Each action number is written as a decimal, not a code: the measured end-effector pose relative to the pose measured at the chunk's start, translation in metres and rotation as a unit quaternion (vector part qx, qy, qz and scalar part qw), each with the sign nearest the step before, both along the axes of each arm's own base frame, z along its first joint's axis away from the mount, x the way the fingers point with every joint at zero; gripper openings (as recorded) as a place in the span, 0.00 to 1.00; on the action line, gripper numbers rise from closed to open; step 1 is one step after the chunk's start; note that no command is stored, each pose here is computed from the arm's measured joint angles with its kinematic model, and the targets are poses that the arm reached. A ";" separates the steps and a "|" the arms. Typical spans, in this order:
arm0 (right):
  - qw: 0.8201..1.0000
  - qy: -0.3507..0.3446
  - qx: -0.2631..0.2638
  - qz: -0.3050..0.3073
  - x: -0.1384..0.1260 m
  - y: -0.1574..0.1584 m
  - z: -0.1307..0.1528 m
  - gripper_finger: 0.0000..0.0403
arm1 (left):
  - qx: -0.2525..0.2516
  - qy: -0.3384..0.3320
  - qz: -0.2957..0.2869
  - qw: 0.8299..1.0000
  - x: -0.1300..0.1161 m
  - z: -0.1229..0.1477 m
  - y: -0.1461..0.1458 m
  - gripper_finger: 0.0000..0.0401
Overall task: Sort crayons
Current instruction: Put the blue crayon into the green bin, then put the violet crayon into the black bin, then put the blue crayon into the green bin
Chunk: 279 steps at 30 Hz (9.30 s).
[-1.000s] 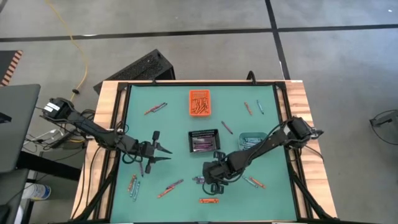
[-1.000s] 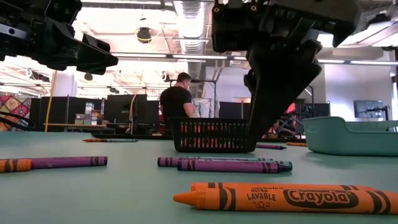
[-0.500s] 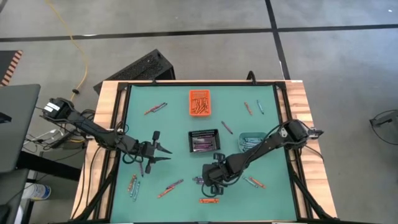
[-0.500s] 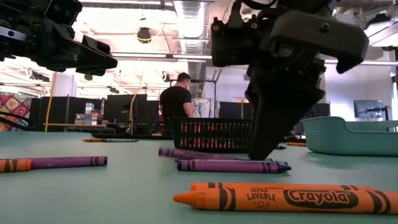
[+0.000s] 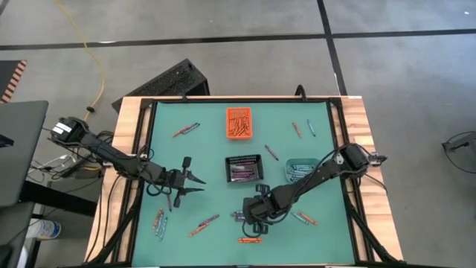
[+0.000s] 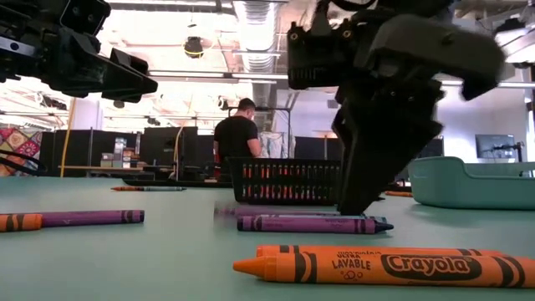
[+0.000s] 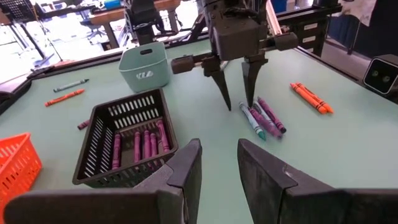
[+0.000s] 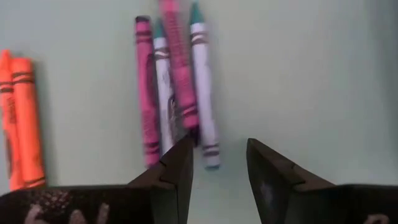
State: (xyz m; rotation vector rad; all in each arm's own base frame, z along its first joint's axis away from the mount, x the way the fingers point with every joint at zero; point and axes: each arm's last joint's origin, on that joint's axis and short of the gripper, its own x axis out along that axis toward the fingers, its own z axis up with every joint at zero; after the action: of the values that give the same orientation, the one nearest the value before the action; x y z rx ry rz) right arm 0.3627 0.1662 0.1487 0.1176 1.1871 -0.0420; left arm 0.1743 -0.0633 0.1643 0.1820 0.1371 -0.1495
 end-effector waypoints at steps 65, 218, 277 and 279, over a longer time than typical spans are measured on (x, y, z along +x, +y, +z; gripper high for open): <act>0.990 0.090 -0.086 0.064 0.011 -0.039 0.048 0.00 | -0.002 0.020 -0.001 1.000 -0.001 -0.004 0.000 0.23; 0.931 -0.281 -0.204 -0.115 -0.100 0.022 0.065 0.27 | 0.046 0.300 0.178 0.936 0.204 0.054 -0.021 0.04; 0.943 -0.269 -0.152 -0.122 -0.099 0.024 0.064 0.27 | 0.147 0.656 0.237 0.701 0.072 0.030 -0.097 0.26; 0.943 -0.270 -0.152 -0.122 -0.099 0.024 0.064 0.27 | 0.137 0.675 0.245 0.682 0.062 0.029 -0.103 0.26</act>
State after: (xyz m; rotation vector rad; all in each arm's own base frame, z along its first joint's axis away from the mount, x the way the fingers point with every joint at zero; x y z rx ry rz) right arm 0.2632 0.1906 0.2125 0.0007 0.6015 -0.3867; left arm 0.2359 -0.1659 0.1928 0.2980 1.7088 0.3208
